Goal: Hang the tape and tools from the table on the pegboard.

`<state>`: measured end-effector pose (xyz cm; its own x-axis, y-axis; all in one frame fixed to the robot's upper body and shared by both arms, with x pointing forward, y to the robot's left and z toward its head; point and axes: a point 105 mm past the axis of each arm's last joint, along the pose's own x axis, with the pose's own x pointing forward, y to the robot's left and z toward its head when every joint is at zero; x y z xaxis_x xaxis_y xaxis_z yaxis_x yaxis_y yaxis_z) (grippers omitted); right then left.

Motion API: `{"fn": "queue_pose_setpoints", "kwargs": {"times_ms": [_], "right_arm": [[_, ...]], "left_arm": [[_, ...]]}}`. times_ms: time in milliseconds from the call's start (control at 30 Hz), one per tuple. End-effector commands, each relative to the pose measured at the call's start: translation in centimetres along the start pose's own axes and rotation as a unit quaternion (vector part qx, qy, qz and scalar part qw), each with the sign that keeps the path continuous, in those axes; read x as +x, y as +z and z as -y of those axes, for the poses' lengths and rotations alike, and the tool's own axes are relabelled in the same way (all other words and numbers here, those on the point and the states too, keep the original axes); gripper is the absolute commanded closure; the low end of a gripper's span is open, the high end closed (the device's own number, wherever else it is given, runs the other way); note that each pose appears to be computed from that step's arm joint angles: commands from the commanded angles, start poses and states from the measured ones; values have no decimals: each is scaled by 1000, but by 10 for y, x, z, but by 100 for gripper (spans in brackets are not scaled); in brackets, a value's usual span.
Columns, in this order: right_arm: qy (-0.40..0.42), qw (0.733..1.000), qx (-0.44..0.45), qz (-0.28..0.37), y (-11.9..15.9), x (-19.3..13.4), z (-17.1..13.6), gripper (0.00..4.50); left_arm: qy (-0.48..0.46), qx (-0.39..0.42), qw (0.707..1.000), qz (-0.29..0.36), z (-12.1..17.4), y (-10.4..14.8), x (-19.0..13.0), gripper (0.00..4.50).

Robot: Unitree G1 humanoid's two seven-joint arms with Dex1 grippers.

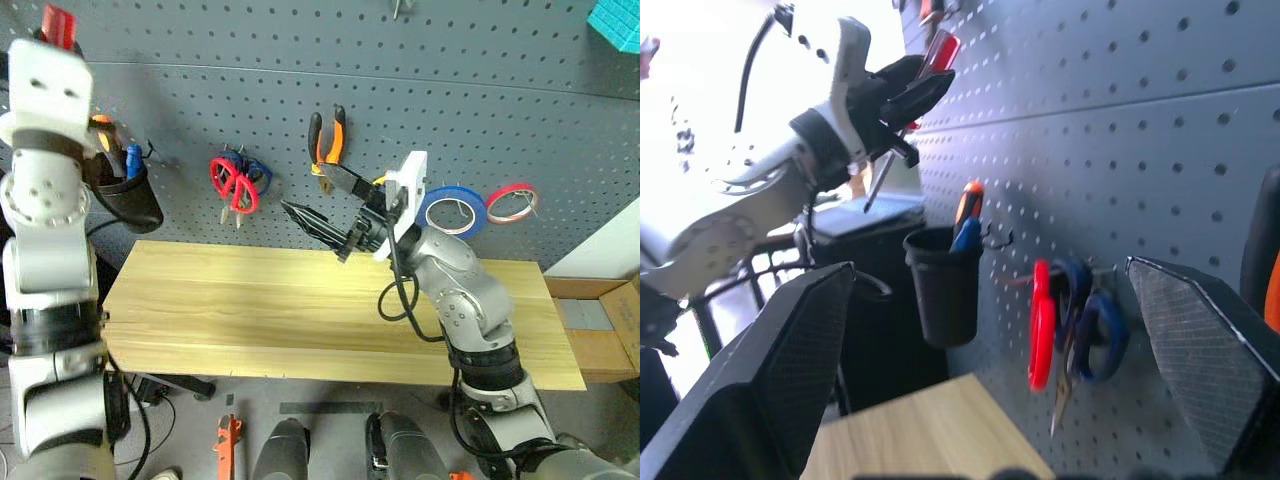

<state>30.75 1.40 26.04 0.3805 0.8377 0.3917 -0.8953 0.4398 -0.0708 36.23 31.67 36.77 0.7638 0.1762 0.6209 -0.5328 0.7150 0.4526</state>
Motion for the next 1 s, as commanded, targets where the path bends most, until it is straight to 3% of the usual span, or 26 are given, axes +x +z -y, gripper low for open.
{"fn": "queue_pose_setpoints", "kwargs": {"times_ms": [33, 300, 533, 733, 1000], "right_arm": [[-11, 999, -34, 23, 12, 1, 2, 0], [-28, 999, -42, 18, 10, -2, 4, 0], [-27, 999, -43, 11, 4, -3, 2, 0], [-28, 998, -45, 15, 5, 1, 4, 0], [-34, 998, -46, 21, 6, 3, 7, 0]], "left_arm": [[14, -22, 1000, 10, -5, -3, 9, 363], [4, -99, 994, -46, 11, -39, 11, 363], [8, -127, 991, -47, 17, -38, 11, 363], [28, -144, 989, -4, -1, -14, 28, 363], [22, -149, 989, -2, 2, -20, 28, 363]]}}
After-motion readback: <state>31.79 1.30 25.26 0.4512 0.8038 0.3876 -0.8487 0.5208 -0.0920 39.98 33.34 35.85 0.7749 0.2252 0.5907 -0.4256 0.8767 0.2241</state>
